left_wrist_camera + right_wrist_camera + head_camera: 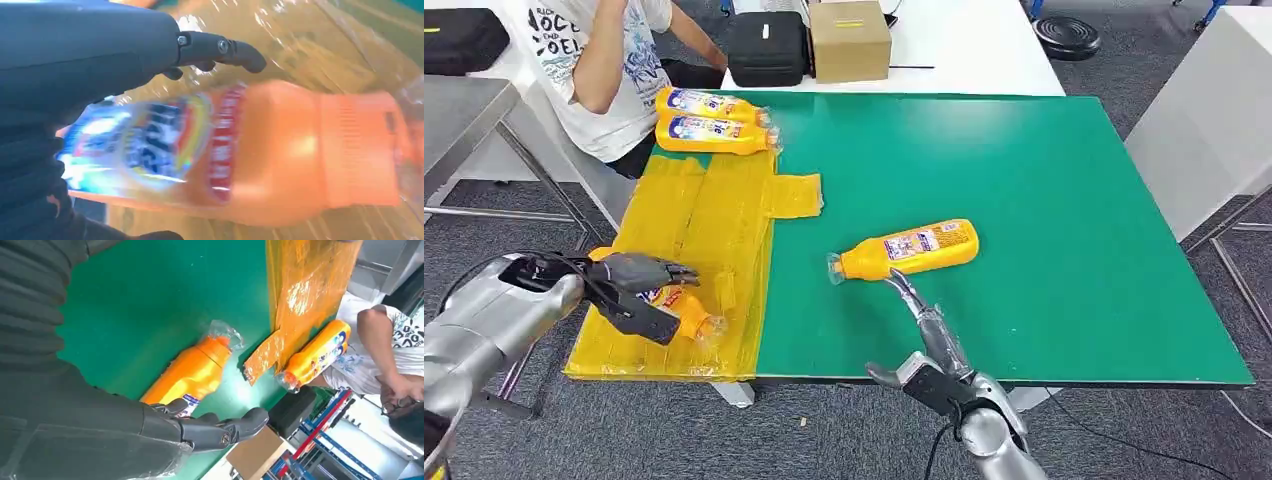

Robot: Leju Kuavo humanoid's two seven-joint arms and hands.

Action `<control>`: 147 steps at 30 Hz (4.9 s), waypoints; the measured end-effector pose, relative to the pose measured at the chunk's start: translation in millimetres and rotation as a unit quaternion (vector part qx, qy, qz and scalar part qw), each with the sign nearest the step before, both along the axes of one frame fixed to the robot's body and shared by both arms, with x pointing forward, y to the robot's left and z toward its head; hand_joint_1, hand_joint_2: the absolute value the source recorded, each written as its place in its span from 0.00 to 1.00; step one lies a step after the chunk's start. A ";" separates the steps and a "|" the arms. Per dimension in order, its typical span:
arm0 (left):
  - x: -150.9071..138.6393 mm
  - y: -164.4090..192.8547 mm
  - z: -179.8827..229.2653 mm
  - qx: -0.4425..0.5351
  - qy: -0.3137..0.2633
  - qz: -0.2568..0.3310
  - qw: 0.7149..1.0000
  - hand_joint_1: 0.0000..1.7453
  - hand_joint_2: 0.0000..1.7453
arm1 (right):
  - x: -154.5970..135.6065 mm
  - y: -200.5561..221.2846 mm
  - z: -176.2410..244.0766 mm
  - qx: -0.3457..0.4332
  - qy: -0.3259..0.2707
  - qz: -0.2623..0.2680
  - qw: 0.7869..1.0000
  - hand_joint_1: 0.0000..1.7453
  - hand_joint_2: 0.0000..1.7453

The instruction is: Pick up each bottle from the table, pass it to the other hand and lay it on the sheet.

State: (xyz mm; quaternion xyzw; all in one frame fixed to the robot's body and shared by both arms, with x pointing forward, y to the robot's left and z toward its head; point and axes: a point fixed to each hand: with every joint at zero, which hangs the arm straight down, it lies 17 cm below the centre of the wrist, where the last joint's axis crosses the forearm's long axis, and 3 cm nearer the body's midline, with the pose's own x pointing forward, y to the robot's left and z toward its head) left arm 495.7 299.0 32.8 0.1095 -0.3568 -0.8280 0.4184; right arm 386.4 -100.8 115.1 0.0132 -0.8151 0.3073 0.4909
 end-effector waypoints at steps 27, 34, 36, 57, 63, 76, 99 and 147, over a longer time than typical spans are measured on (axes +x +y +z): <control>7.4 -150.4 93.9 -0.356 -0.190 -0.017 0.915 0.00 1.00 | 0.7 -29.0 3.5 -0.025 -0.003 -0.052 0.998 0.00 1.00; -19.2 -179.3 95.1 -0.488 -0.196 0.070 0.847 0.00 1.00 | 37.2 -51.7 17.6 -0.062 -0.019 -0.072 0.995 0.00 1.00; -22.8 -181.9 97.7 -0.516 -0.197 0.096 0.828 0.00 1.00 | 60.5 -62.7 22.9 -0.083 -0.026 -0.078 0.993 0.00 1.00; -30.6 -183.7 107.4 -0.582 -0.221 0.167 0.765 0.00 1.00 | 194.0 -129.6 3.9 -0.361 0.109 -0.013 0.926 0.00 1.00; -31.6 -187.9 107.8 -0.584 -0.216 0.165 0.765 0.00 1.00 | 197.0 -136.5 -0.6 -0.383 0.129 -0.007 0.915 0.00 1.00; -32.5 -195.6 109.7 -0.583 -0.210 0.155 0.769 0.00 1.00 | 183.5 -128.2 -18.4 -0.402 0.157 0.035 0.901 0.00 1.00; -35.2 -198.7 104.9 -0.580 -0.201 0.152 0.775 0.00 1.00 | 178.8 -92.5 -22.1 -0.422 0.110 0.059 0.898 0.00 1.00; -47.8 -210.0 87.5 -0.577 -0.173 0.161 0.782 0.00 1.00 | 181.4 -149.1 -77.9 -0.568 0.122 -0.050 0.812 0.00 1.00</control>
